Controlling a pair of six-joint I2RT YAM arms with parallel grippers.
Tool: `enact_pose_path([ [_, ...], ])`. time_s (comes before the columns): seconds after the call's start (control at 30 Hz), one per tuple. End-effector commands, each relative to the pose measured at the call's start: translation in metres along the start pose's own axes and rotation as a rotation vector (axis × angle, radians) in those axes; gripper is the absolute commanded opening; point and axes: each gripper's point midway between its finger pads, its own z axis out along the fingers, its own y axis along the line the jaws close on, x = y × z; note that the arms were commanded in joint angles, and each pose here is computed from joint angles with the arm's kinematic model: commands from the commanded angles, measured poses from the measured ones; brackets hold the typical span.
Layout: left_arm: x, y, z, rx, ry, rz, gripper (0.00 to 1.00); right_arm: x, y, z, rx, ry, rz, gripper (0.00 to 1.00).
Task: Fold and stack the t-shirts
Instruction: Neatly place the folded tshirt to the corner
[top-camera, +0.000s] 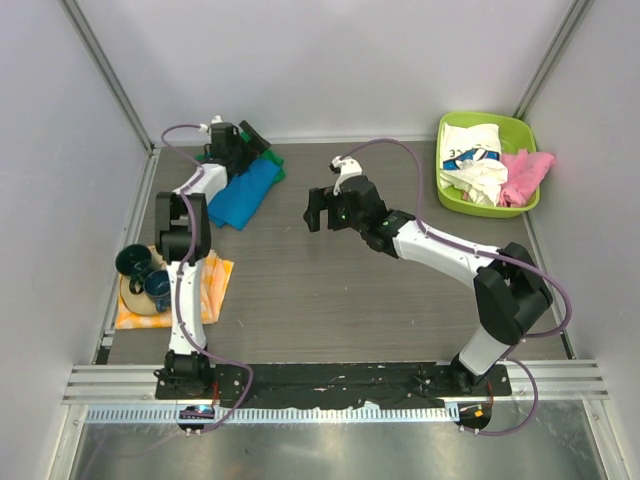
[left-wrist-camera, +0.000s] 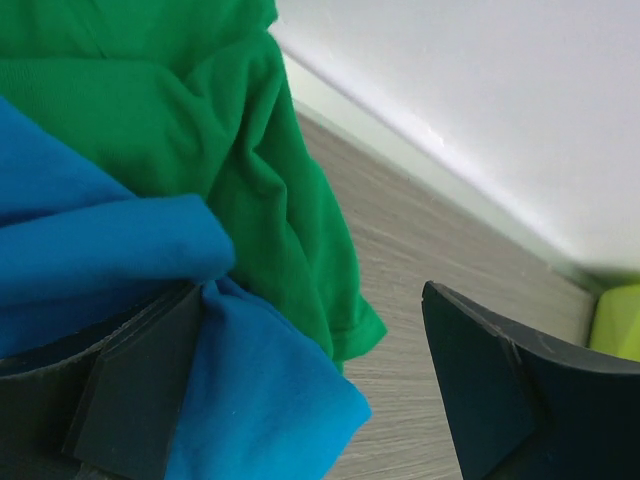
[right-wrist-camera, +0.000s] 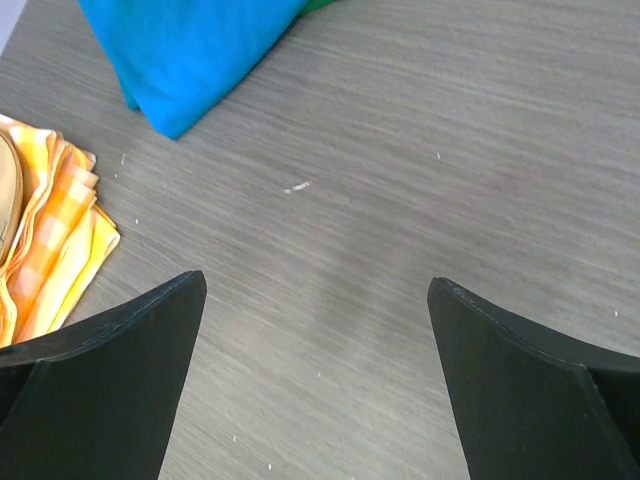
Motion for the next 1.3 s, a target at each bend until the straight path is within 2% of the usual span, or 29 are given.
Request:
enact_pose_path([
  [0.0,0.060,0.006,0.012,-0.020,0.161,0.084,0.94,-0.029,0.012,-0.028,-0.045,-0.097,0.025,1.00],
  [0.27,0.115,0.003,0.004,0.027,0.260,0.131,0.93,-0.025,0.011,-0.045,-0.057,-0.102,0.036,1.00],
  [0.3,0.134,0.005,-0.001,0.026,0.290,0.140,0.93,-0.024,0.011,-0.046,-0.060,-0.099,0.035,1.00],
  [0.5,0.178,-0.041,-0.021,0.183,0.345,0.174,0.92,-0.021,0.009,-0.053,-0.053,-0.094,0.037,1.00],
  [0.6,0.184,-0.068,-0.030,0.258,0.374,0.193,0.92,-0.018,0.006,-0.055,-0.044,-0.094,0.038,1.00],
  [0.77,0.161,-0.102,-0.046,0.324,0.353,0.228,0.96,-0.018,0.005,-0.059,-0.043,-0.099,0.034,1.00],
  [0.9,0.112,-0.146,-0.084,0.392,0.262,0.228,1.00,-0.021,0.004,-0.069,-0.048,-0.127,0.027,1.00],
  [0.97,0.095,-0.149,-0.096,0.353,0.232,0.217,1.00,-0.019,0.002,-0.070,-0.045,-0.123,0.018,1.00],
  [1.0,0.093,-0.144,-0.104,0.308,0.252,0.208,1.00,-0.017,0.000,-0.071,-0.038,-0.121,0.014,0.99],
  [1.07,0.072,-0.141,-0.119,0.235,0.209,0.207,1.00,-0.014,-0.002,-0.073,-0.032,-0.118,0.013,1.00],
  [1.1,0.077,-0.127,-0.128,0.161,0.251,0.209,1.00,-0.009,-0.003,-0.073,-0.033,-0.108,0.012,1.00],
  [1.13,0.066,-0.121,-0.135,0.100,0.214,0.221,1.00,-0.009,-0.003,-0.075,-0.038,-0.112,0.012,1.00],
  [1.27,0.069,-0.077,-0.167,-0.086,0.249,0.216,1.00,0.008,-0.007,-0.069,-0.025,-0.049,0.000,1.00],
])
